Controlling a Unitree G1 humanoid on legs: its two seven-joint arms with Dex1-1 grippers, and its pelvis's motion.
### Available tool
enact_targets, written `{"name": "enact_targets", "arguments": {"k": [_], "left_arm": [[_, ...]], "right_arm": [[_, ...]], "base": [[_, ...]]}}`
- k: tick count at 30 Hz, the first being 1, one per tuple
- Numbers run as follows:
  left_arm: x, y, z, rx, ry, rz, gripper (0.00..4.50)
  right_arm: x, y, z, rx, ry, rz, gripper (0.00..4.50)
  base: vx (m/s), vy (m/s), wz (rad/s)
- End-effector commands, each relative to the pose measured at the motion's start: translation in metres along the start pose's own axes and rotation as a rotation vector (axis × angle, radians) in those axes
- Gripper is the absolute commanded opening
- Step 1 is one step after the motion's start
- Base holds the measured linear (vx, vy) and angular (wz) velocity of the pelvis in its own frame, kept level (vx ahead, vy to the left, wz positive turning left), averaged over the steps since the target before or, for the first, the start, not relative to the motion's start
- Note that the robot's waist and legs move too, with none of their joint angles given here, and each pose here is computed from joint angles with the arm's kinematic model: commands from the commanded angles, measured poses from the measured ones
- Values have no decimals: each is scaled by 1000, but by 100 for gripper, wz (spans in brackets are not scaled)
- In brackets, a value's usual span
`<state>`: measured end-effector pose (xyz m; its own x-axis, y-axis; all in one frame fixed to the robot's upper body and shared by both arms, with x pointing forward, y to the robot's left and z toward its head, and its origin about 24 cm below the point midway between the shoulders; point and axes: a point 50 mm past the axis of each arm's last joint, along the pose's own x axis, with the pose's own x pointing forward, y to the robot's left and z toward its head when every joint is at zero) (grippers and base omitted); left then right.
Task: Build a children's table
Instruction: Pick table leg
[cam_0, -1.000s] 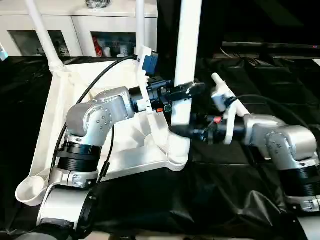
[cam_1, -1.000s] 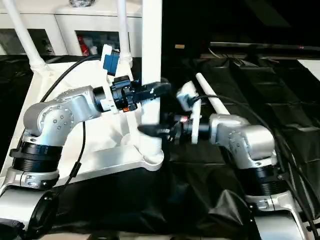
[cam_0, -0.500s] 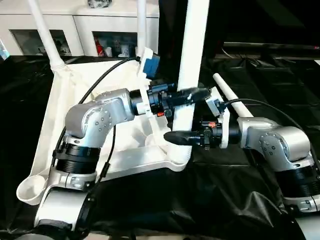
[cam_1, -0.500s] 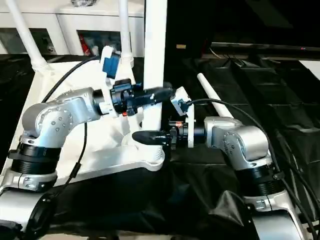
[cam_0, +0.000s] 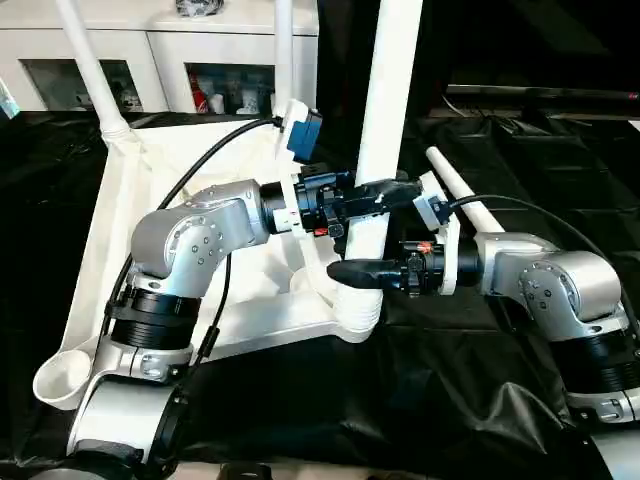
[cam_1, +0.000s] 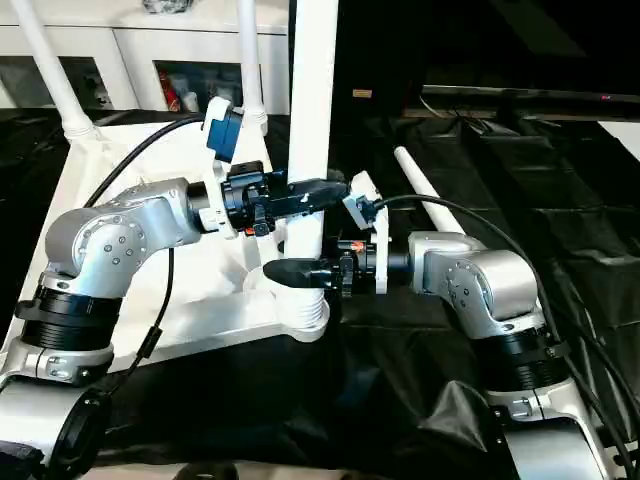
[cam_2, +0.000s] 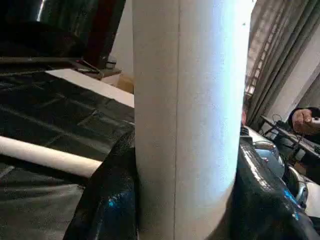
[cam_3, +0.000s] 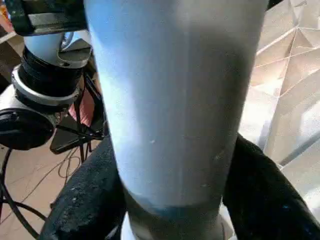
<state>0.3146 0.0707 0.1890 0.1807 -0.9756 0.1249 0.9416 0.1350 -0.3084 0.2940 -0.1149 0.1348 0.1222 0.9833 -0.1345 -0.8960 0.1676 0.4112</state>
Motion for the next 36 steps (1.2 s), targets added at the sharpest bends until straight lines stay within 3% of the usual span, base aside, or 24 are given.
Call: {"name": "enact_targets", "arguments": {"k": [1, 6, 12, 15, 19, 23, 27, 28, 29, 30, 31, 32, 34, 36], "left_arm": [[2, -4, 2, 12, 5, -31, 188], [1, -4, 2, 11, 2, -28, 188], [-2, 3, 5, 34, -16, 34, 188], [-3, 6, 5, 28, -26, 55, 258], [-4, 8, 19, 52, -212, 89, 293], [-17, 18, 42, 2, -539, 183, 303], [-29, 22, 51, -42, -655, 196, 303], [-33, 22, 49, -15, -624, 211, 303], [-37, 22, 40, 87, -487, 258, 303], [-38, 22, 37, 120, -440, 271, 303], [-43, 23, 14, 257, -181, 307, 303], [-43, 23, 13, 264, -166, 308, 303], [-59, 20, -21, 352, 120, 259, 303], [-62, 18, -25, 346, 140, 246, 303]], "right_arm": [[-4, -2, 5, -5, -5, -30, 240], [-4, -2, 5, -3, -7, -31, 205], [-4, -3, 6, -3, -11, -37, 196], [-4, -4, 6, -6, -19, -40, 194], [-3, -5, 8, -10, -43, -43, 192], [-1, -6, 12, -15, -119, -50, 191], [0, -7, 15, -23, -168, -67, 191], [0, -9, 15, -34, -191, -90, 191], [0, -12, 15, -55, -223, -147, 191], [0, -13, 15, -60, -230, -165, 191], [0, -19, 11, -88, -235, -250, 191], [0, -20, 11, -90, -234, -255, 191], [0, -33, -5, -149, -183, -408, 191], [0, -34, -8, -151, -177, -428, 191]], "base": [[0, 0, 0], [0, 0, 0], [0, 0, 0], [0, 0, 0], [0, 0, 0], [0, 0, 0], [0, 0, 0], [0, 0, 0], [0, 0, 0], [0, 0, 0], [0, 0, 0], [0, 0, 0], [0, 0, 0], [0, 0, 0]]}}
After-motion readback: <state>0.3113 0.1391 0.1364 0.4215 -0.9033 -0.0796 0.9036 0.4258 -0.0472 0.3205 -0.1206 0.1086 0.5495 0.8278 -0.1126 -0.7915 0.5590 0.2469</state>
